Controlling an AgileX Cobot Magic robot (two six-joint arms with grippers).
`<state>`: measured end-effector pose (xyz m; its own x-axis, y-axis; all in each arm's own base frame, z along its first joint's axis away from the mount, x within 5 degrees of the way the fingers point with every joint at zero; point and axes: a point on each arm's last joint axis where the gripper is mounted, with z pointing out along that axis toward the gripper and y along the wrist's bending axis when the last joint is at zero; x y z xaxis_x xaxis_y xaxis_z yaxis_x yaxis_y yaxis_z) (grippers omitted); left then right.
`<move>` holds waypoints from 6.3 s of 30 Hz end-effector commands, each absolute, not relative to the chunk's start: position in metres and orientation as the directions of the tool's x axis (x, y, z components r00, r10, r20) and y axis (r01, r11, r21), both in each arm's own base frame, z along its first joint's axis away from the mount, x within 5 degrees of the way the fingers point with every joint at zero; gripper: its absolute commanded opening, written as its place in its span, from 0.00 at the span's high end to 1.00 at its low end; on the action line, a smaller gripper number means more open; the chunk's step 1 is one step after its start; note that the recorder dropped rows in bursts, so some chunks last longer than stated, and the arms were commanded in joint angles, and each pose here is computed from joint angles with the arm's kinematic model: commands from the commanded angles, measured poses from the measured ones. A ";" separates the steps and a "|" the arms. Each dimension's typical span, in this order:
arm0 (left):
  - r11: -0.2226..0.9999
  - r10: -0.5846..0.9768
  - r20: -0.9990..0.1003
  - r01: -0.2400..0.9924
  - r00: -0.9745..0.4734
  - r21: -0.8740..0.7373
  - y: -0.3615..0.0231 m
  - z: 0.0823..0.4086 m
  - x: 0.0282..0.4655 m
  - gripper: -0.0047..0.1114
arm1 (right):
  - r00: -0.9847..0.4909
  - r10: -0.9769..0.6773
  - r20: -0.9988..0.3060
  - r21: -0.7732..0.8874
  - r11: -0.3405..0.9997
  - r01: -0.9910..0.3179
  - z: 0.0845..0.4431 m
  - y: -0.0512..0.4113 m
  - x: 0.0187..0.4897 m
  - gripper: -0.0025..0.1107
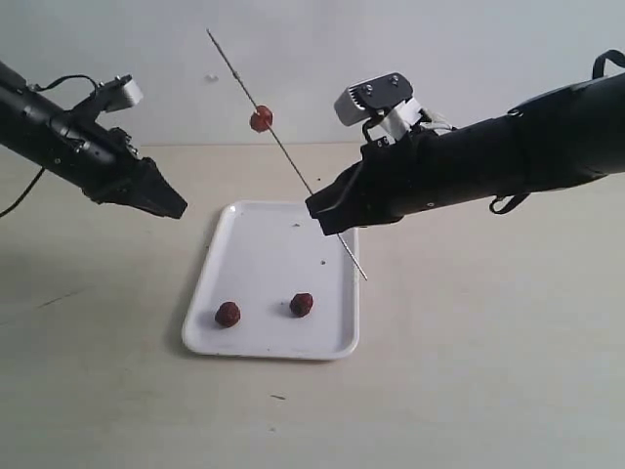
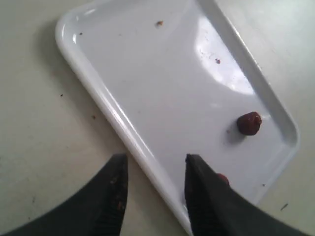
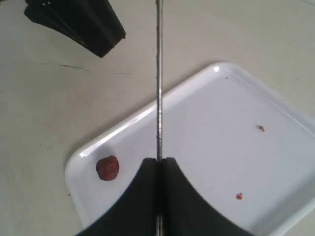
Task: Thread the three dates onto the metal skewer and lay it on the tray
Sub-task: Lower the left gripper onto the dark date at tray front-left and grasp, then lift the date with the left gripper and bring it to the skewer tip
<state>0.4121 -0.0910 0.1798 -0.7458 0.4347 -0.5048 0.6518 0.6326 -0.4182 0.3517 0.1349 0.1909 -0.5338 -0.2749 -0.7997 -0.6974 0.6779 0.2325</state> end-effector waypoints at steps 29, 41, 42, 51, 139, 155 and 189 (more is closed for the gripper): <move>0.472 0.805 -0.262 0.842 -0.532 -0.261 -0.180 0.150 0.355 0.46 | -0.541 -0.336 -0.771 0.029 0.830 -0.558 0.248 0.142 0.324 0.98; 0.628 0.734 -0.212 0.764 -0.645 -0.149 -0.208 0.146 0.347 0.46 | -0.654 -0.261 -0.710 0.056 0.905 -0.422 0.229 0.105 0.326 0.98; 0.649 0.716 -0.208 0.745 -0.666 -0.154 -0.208 0.146 0.347 0.46 | -0.658 -0.262 -0.706 0.056 0.905 -0.421 0.227 0.105 0.325 0.98; 0.715 0.638 -0.201 0.669 -0.744 -0.205 -0.210 0.147 0.346 0.46 | -0.661 -0.264 -0.703 0.055 0.906 -0.420 0.225 0.105 0.324 0.98; 0.765 0.588 -0.104 0.593 -0.802 -0.251 -0.209 0.117 0.340 0.71 | -0.679 -0.270 -0.683 0.072 0.900 -0.430 0.223 0.106 0.322 0.98; 0.632 0.059 -0.420 0.359 -0.906 -0.687 -0.158 0.195 0.391 0.72 | -0.745 -0.317 -0.588 0.142 0.866 -0.480 0.217 0.110 0.310 0.98; 0.534 -0.145 -0.543 0.397 -0.827 -0.747 -0.129 0.214 0.413 0.72 | -0.827 -0.302 -0.474 0.476 0.702 -0.529 0.186 0.139 0.303 0.98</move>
<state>0.4143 -0.1291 0.2079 -0.8384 -0.1498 -0.5241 0.3756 0.5382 -0.7545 0.3024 0.1391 0.1854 -0.8294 -0.3065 -0.4670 -0.5268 0.7072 0.4715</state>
